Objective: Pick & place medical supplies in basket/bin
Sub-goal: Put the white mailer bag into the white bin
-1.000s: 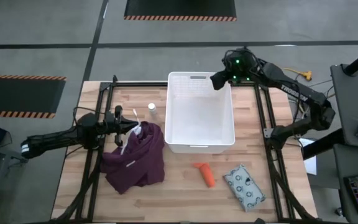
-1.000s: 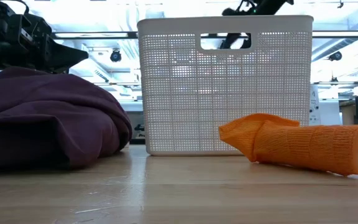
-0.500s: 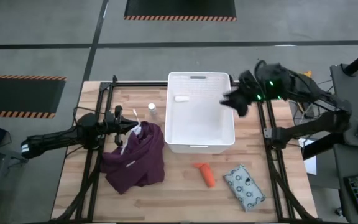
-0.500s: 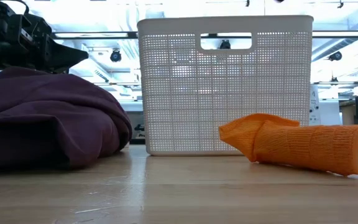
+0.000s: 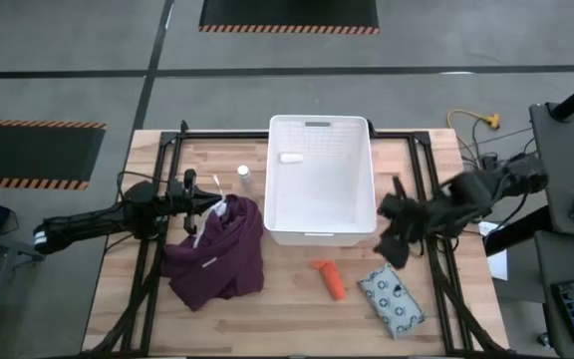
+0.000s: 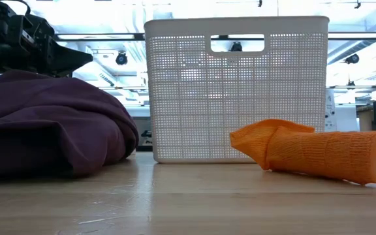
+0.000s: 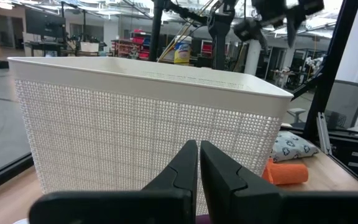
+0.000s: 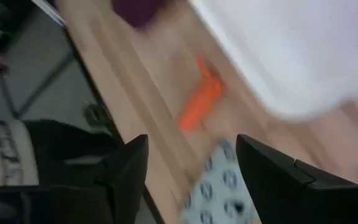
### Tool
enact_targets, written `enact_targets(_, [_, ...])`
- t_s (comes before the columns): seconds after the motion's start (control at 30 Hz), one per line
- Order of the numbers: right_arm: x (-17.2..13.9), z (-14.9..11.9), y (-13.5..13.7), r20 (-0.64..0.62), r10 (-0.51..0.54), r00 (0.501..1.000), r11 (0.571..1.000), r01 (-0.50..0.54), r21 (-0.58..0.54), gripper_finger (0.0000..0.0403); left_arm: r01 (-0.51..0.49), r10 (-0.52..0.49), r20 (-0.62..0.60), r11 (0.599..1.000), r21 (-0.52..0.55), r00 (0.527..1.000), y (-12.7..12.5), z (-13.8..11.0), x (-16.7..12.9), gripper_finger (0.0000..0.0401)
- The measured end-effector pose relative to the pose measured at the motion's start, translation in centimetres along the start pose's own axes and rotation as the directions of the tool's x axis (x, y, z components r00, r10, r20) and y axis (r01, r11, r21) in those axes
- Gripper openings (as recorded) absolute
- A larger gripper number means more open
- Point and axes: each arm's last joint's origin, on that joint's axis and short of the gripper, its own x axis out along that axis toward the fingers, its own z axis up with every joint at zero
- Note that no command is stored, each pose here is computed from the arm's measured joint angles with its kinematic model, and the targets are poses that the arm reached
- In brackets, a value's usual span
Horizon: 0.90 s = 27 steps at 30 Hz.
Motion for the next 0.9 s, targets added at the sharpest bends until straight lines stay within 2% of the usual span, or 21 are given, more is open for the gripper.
enact_targets(0.07, [1.0,-1.0,0.2,-0.064,-0.084,0.994,0.994,0.089,0.070,0.0232,0.000,0.000,0.000,1.000,0.000,1.000,0.0,0.0,0.0,0.0001])
enact_targets(0.17, [2.4,-2.4,0.4,-0.152,-0.195,0.969,0.961,0.220,0.169,0.0231,0.000,0.000,0.000,1.000,0.000,1.000,0.0,0.0,0.0,0.0001])
enact_targets(0.23, [3.2,-3.4,0.6,-0.173,-0.228,0.958,0.944,0.261,0.200,0.0232,0.000,0.000,0.000,1.000,0.000,1.000,0.0,0.0,0.0,0.0001])
enact_targets(0.37, [4.9,-5.0,0.9,-0.199,-0.287,0.937,0.920,0.328,0.217,0.0248,0.000,0.000,0.000,1.000,0.000,1.000,0.0,0.0,0.0,0.0001])
enact_targets(0.6, [8.6,-7.1,0.6,-0.275,-0.406,0.871,0.857,0.468,0.215,0.0287,0.000,0.000,0.000,1.000,0.000,1.000,0.0,0.0,0.0,0.0001])
enact_targets(0.77, [10.7,-8.1,-0.4,-0.328,-0.481,0.813,0.803,0.559,0.207,0.0292,0.000,0.000,0.000,1.000,0.000,1.000,0.0,0.0,0.0,0.0001])
enact_targets(0.9, [12.3,-9.0,-0.5,-0.351,-0.436,0.829,0.822,0.525,0.220,0.0286,0.000,0.000,0.000,1.000,0.000,1.000,0.0,0.0,0.0,0.0001])
